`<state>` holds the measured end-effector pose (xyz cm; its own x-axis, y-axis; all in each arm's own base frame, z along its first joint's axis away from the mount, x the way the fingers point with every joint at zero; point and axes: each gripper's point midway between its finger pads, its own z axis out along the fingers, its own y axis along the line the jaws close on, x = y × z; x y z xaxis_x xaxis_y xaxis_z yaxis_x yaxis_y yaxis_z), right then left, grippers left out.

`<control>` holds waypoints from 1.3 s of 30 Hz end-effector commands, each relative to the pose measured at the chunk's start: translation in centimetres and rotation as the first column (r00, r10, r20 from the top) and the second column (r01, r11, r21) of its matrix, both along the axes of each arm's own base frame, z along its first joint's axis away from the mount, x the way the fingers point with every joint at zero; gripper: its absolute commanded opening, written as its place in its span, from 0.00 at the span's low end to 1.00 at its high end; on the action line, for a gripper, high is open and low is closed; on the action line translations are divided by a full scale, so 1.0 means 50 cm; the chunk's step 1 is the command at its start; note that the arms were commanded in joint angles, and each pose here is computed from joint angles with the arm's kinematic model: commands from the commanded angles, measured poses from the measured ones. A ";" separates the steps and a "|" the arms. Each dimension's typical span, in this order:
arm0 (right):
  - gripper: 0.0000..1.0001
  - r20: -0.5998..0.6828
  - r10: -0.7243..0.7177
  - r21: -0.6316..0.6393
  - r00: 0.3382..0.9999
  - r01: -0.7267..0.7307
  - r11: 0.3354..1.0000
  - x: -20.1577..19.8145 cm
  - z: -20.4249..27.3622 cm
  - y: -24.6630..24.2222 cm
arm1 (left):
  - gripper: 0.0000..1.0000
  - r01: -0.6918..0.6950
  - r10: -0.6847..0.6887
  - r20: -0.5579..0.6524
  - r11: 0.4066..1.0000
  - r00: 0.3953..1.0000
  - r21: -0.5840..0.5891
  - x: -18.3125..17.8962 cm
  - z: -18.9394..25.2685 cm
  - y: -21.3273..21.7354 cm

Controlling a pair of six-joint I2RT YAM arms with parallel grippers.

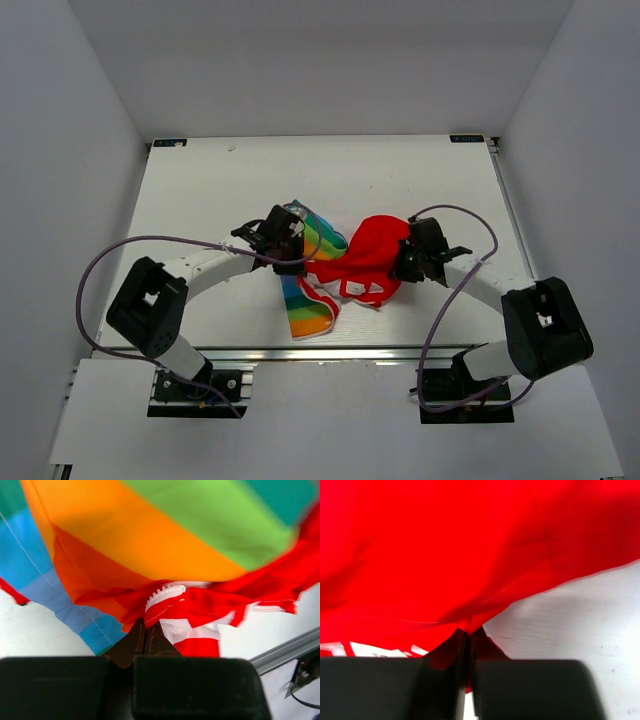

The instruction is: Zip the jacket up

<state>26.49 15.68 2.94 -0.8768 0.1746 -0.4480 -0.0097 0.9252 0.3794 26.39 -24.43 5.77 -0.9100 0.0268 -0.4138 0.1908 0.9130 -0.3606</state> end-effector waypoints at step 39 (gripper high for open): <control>0.00 0.445 -0.109 -0.118 0.889 0.179 0.977 0.444 0.479 0.004 | 0.04 -0.536 0.482 0.318 0.837 0.817 0.109 0.343 0.272 0.217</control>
<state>45.59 16.85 28.49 -0.5434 0.1827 -0.8194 -0.0648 0.9640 0.2579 41.84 -17.19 24.12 -0.5835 -0.2868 -0.7598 -0.1210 0.9558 -0.2679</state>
